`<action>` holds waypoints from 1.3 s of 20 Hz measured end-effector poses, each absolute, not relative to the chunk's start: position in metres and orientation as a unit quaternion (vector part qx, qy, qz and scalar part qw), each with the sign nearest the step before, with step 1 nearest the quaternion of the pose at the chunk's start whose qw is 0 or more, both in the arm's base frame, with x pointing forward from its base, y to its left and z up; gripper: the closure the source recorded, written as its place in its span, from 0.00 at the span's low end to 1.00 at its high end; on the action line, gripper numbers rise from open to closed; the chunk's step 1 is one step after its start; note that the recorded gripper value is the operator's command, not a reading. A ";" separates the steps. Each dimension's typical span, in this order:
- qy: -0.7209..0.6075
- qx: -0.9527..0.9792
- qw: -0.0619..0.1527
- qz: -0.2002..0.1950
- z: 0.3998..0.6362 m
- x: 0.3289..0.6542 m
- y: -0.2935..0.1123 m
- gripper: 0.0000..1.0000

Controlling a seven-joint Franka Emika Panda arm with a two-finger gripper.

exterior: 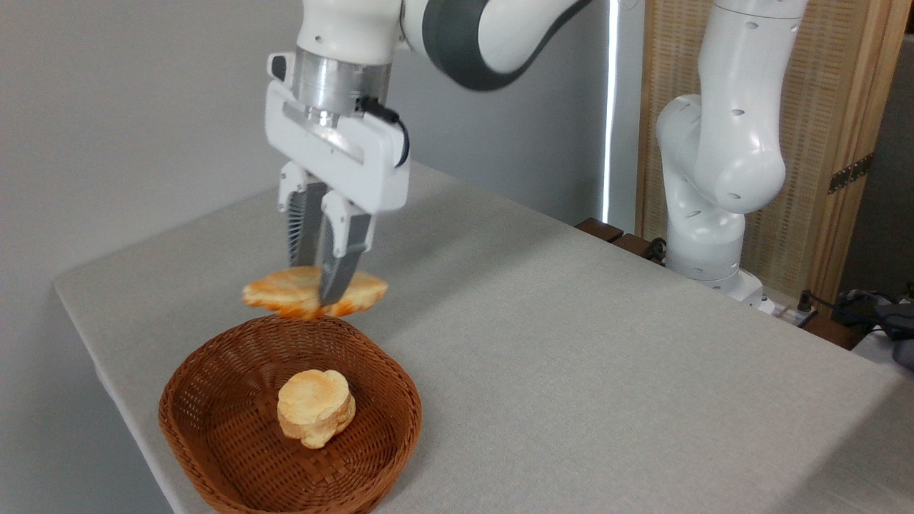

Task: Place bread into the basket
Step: 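Lift the croissant and carry it over the wicker basket, then lower the croissant into the basket beside the bun and open the gripper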

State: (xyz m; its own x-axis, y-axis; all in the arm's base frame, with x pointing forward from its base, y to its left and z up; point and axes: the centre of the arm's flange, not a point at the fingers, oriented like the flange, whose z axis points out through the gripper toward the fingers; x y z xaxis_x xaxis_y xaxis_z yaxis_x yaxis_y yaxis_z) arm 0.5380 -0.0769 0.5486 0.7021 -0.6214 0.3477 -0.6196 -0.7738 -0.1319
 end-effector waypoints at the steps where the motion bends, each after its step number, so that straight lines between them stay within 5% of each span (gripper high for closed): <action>1: 0.329 -0.922 0.002 -0.206 0.546 0.544 -0.077 0.15; 4: 0.306 -0.923 0.000 -0.234 0.535 0.560 -0.071 0.00; 11: 0.297 -0.930 0.008 -0.218 0.495 0.578 -0.074 0.00; 22: 0.294 -0.931 0.007 -0.215 0.493 0.578 -0.074 0.00; 26: 0.285 -0.940 -0.009 -0.190 0.507 0.567 -0.060 0.00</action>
State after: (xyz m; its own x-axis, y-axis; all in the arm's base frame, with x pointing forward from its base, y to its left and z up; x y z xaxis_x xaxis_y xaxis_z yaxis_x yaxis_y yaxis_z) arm 0.5673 -0.0595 0.5071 0.7659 -0.5319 0.3612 -0.5386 -0.8376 -0.0914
